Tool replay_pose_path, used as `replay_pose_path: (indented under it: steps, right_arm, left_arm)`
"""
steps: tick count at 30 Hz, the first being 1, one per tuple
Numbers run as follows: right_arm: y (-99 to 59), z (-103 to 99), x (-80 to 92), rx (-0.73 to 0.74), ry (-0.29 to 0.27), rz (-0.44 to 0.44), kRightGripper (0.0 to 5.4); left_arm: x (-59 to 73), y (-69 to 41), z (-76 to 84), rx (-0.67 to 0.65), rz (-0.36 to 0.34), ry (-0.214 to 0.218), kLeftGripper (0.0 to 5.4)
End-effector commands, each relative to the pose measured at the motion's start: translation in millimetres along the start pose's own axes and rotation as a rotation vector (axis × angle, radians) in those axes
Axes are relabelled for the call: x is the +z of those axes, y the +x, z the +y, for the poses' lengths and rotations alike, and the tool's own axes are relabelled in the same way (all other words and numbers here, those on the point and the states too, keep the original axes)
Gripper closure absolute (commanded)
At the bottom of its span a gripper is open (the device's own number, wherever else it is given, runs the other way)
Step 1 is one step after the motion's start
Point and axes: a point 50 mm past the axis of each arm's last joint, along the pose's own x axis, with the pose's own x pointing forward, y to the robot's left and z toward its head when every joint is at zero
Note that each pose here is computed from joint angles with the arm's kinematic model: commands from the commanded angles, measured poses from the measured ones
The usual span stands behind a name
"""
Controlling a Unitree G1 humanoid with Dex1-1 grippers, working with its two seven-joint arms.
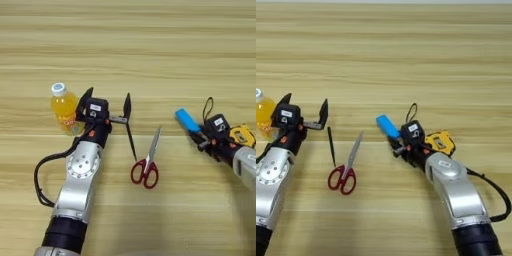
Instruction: Move the objects on the table
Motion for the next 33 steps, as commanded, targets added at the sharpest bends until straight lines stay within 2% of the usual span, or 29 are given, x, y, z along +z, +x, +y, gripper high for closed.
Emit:
replay_pose_path:
  steps: [1, 9, 13, 21, 26, 33]
  right_arm:
    - [-10.5, -10, 13.1, -0.050, -0.005, -0.033, 3.99]
    - [-40.5, -42, 23.6, -0.191, 0.023, -0.079, 3.99]
    - [-57.0, -53, 25.6, -0.256, 0.019, -0.084, 3.99]
    - [-94.5, -83, 14.5, -0.413, 0.014, -0.023, 3.99]
    - [-100.3, -91, -0.9, -0.461, 0.030, 0.048, 3.99]
    - [-91.9, -85, -20.2, -0.444, 0.066, 0.115, 3.99]
  left_arm:
    - [-0.1, -0.2, -0.7, 0.002, 0.009, 0.004, 0.00]
    - [0.5, -0.4, -1.4, 0.000, 0.008, 0.005, 0.00]
    - [0.7, -0.6, -1.1, 0.001, 0.009, 0.005, 0.00]
    - [0.9, -0.2, -3.0, -0.001, 0.011, 0.006, 0.00]
    - [1.3, 0.4, -2.8, 0.000, 0.011, 0.006, 0.00]
    - [1.9, 0.8, -2.2, 0.004, 0.010, 0.008, 0.00]
